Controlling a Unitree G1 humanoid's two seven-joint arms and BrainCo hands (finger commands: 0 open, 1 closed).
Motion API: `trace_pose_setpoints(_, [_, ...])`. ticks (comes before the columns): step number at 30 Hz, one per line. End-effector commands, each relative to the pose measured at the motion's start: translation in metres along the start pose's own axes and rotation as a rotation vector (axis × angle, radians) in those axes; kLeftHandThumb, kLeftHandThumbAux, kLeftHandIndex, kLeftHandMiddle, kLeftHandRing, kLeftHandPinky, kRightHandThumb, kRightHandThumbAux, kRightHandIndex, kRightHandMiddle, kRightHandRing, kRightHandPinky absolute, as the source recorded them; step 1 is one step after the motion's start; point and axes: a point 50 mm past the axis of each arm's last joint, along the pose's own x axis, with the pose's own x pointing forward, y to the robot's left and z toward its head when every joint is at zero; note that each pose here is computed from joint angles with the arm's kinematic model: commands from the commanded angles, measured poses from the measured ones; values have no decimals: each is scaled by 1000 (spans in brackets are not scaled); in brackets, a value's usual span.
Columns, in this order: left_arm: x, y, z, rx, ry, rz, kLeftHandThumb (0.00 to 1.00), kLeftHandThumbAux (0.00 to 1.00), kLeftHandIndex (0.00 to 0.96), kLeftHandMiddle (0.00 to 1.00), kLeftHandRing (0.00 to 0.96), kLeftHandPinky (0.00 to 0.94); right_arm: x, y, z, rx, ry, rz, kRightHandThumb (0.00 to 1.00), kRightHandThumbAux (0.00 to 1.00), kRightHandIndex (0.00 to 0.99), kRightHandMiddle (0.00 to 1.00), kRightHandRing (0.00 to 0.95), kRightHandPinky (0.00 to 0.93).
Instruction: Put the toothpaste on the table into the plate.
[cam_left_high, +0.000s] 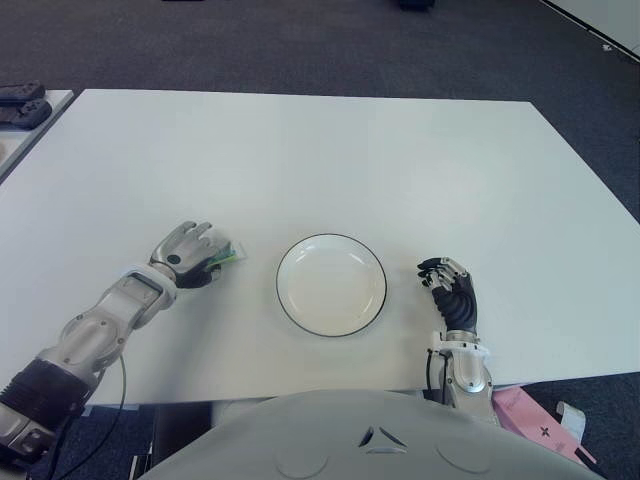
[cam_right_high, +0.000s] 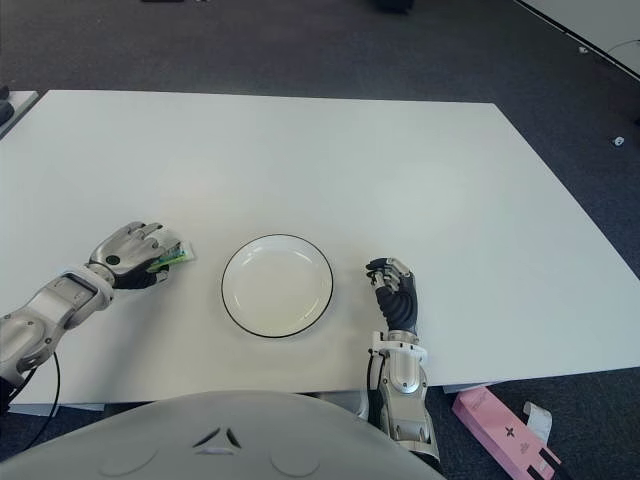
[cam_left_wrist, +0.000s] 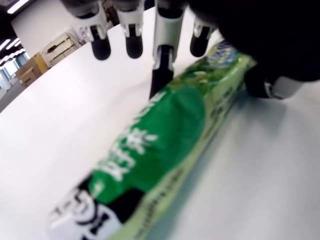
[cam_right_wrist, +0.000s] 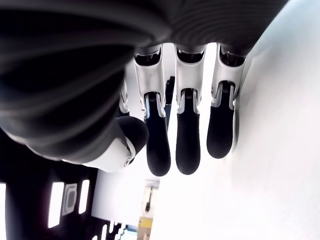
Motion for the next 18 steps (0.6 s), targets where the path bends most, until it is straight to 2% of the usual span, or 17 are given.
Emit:
trace_pose_setpoints(1, [-8, -42, 33, 17, -136, -255, 463, 263, 10, 83, 48, 86, -1, 1, -1, -6, 5, 7, 713, 729, 429, 477, 472, 475])
trace_pose_setpoints(9, [-5, -46, 35, 50, -150, -331, 428, 283, 0, 78, 53, 85, -1, 1, -1, -6, 8, 5, 713, 728, 429, 478, 472, 472])
trace_pose_setpoints(18, [-3, -57, 35, 45, -124, -352, 427, 304, 0, 74, 46, 91, -2, 0, -1, -3, 5, -2, 712, 728, 428, 480, 480, 486])
